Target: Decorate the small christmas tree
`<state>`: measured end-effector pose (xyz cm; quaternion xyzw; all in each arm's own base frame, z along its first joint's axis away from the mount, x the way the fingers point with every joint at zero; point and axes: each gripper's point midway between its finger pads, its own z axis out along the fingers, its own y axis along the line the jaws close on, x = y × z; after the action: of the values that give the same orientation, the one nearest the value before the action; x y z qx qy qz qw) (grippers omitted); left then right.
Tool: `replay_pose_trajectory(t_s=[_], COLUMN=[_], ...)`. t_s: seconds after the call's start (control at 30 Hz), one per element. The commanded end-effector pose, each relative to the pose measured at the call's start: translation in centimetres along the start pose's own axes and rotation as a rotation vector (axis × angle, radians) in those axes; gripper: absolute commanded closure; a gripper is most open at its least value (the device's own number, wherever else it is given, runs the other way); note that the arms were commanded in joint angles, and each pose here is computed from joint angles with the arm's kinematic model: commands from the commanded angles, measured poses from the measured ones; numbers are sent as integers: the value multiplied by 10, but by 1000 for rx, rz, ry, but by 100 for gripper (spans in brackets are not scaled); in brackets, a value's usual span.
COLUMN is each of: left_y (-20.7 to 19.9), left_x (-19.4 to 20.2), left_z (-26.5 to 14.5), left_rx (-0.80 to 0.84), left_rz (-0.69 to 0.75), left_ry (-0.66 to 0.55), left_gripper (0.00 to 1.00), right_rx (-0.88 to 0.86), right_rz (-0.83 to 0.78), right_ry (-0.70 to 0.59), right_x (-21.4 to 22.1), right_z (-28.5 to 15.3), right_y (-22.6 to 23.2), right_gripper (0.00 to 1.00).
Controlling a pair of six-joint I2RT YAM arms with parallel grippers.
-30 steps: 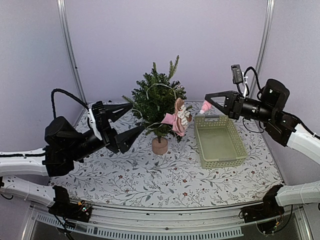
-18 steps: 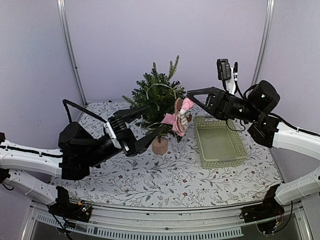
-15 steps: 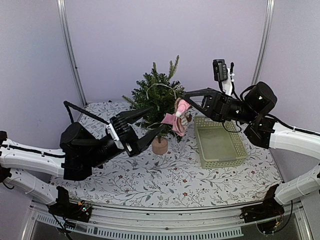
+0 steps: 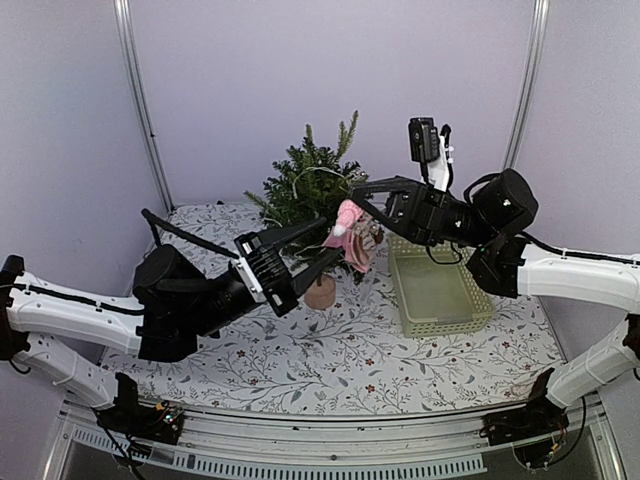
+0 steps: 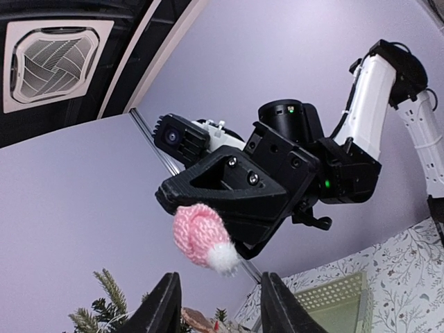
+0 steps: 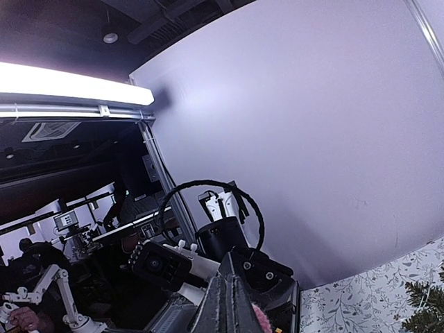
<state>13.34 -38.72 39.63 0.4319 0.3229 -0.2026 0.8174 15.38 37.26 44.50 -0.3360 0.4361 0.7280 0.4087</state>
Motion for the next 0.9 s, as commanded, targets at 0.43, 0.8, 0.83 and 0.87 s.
replay_pose_trajectory(t_s=[0.43,0.8,0.83,0.87], left_y=[27,82,94,107], left_x=[-31,-6,-1,4], left_z=[0,-32,-39,-46], left_rx=[-124,-240,-277,-311], left_rz=[-44,-271,-305,-337], left_ry=[-109,85,107,125], left_gripper=[99,100,100,100], right_rx=[-75,37,55,72], right_rz=[16,-65,-78,-91], right_ry=[-9,32,32,40], right_x=[2,-9,-13,-13], right_z=[13,8,6,4], right_y=[8,1,1,0], right_gripper=[100,20,17,14])
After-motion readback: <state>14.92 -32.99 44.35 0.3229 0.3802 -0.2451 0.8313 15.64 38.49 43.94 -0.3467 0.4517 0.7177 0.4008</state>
